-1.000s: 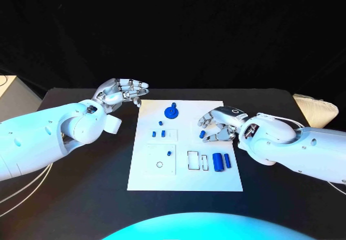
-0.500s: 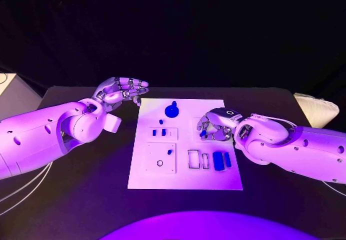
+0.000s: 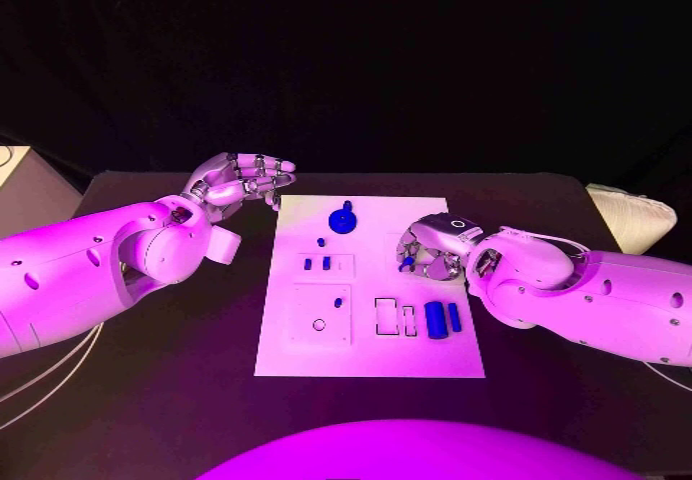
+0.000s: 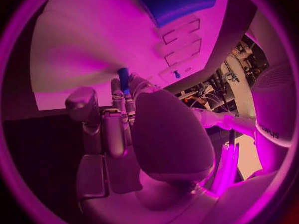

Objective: Assemble the parts on the task board

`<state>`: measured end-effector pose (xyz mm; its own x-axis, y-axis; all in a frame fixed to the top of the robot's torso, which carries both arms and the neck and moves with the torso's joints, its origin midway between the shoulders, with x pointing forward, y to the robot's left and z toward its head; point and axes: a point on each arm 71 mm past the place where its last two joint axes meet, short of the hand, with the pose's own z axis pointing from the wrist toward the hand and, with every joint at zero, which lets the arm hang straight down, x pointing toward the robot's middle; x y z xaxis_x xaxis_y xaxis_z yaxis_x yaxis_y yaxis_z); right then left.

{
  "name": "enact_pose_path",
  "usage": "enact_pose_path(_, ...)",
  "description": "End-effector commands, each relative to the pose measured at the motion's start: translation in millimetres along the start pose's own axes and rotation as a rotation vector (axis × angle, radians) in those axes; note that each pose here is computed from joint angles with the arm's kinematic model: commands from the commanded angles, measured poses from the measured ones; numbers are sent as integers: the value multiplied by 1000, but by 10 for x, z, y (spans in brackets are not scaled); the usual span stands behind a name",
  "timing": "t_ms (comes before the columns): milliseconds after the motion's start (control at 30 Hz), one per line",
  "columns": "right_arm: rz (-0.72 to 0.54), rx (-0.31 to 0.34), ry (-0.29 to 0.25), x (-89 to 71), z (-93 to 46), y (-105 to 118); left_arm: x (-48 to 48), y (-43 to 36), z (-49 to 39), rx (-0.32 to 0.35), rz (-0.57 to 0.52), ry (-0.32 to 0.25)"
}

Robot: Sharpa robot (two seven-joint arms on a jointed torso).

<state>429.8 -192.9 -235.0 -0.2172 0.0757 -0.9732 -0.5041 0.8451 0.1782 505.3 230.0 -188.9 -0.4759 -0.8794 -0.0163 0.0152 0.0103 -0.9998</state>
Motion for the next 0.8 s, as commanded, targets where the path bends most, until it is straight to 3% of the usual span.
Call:
enact_pose_path(33, -30, -3, -13, -1, -4, 17, 15, -6, 4, 2, -5, 12)
enact_pose_path(433, -1, -44, -98, -81, -57, 145, 13, -3, 6, 0, -4, 9)
enact_pose_path(800, 14, -100, -162, -343, -107, 367, 22, 2, 21, 0, -4, 8)
